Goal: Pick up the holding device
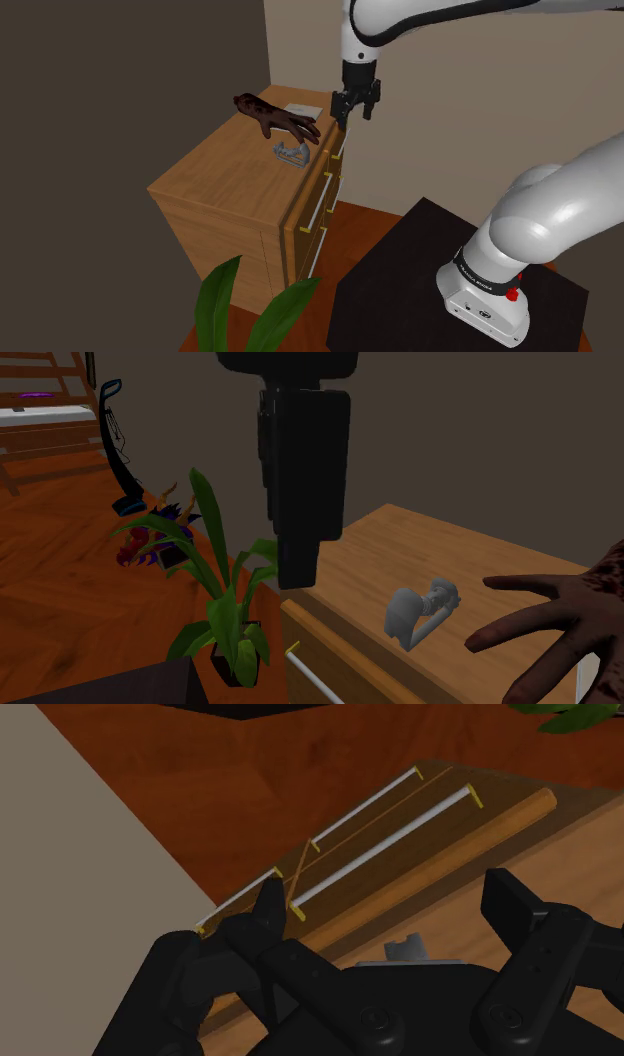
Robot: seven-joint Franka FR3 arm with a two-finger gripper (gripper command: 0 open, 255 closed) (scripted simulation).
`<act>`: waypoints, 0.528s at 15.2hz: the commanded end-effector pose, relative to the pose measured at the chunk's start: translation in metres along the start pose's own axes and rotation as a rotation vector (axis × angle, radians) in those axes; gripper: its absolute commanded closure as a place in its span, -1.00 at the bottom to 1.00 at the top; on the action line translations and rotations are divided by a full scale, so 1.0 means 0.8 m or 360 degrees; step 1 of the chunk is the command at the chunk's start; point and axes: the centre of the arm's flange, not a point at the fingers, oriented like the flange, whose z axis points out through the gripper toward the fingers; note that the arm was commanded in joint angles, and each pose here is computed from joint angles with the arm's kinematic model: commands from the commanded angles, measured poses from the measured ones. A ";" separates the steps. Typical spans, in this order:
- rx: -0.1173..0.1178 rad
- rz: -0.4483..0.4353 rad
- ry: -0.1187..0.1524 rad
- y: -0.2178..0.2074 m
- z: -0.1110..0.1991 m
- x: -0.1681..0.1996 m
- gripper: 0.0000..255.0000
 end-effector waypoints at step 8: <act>-0.0022 -0.0029 -0.0007 -0.042 0.072 0.129 -1.00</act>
